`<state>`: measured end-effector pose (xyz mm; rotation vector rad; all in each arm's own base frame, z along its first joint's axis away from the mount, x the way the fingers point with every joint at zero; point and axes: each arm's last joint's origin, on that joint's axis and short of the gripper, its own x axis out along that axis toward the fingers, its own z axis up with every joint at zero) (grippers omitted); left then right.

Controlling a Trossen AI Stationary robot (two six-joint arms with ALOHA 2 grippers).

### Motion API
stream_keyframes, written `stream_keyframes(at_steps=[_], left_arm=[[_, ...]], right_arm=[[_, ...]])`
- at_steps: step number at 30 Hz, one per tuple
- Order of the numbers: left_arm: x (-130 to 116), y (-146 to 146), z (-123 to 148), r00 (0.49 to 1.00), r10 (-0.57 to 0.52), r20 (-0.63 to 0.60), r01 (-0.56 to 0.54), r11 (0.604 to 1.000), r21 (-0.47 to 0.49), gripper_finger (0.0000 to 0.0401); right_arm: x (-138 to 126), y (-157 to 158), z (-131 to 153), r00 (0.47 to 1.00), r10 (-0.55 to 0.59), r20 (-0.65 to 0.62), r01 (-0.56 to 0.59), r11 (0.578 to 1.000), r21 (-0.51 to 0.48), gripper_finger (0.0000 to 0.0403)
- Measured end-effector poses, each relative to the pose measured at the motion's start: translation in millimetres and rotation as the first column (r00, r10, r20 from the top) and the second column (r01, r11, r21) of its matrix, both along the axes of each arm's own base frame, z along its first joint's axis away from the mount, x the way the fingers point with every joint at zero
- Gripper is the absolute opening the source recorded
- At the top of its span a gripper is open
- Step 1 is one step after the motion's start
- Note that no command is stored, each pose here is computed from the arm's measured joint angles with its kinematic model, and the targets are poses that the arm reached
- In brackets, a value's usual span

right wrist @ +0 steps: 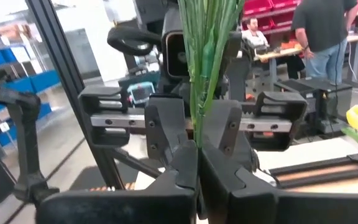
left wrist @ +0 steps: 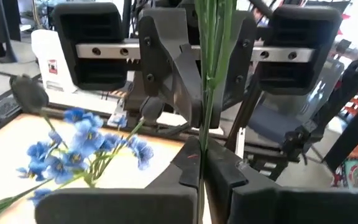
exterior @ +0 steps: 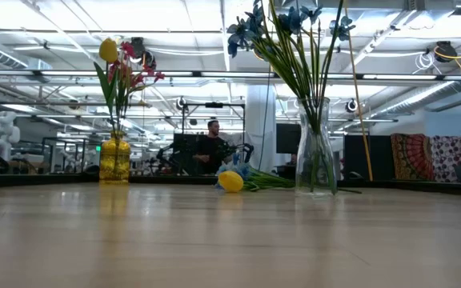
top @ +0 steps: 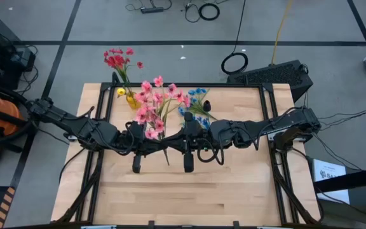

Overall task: Sort flowers into vase by color
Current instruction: Put the pink flowers into the yellow vase

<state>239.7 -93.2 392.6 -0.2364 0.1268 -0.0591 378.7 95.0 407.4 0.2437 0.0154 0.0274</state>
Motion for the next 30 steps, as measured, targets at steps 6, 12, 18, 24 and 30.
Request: stream_keyframes(at_steps=[6, 12, 18, 24, 30], left_arm=[[-2, 2, 1, 0.999, 0.032, 0.0, -0.032, 0.999, 0.003, 0.0004], [-16, 10, 12, 0.994, 0.096, 0.049, -0.095, 0.995, -0.013, 0.0003], [-42, 25, 23, 0.97, 0.236, 0.063, -0.236, 0.972, -0.01, 0.0001], [-67, 39, 24, 0.903, 0.429, 0.028, -0.43, 0.901, 0.051, 0.0001], [-94, 56, 26, 0.805, 0.592, 0.024, -0.592, 0.802, 0.081, 0.0]], right_arm=[[-13, -8, 7, 0.999, -0.009, -0.049, 0.009, 1.0, -0.014, 0.0054], [-58, -27, 37, 0.995, -0.038, -0.089, 0.036, 0.999, -0.022, 0.0111], [-128, -45, 56, 0.967, -0.102, -0.234, 0.115, 0.992, 0.044, 0.0116], [-181, -49, 44, 0.856, -0.228, -0.464, 0.301, 0.949, 0.088, 0.0086], [-201, -40, 25, 0.736, -0.32, -0.596, 0.424, 0.905, 0.038, 0.0054]])
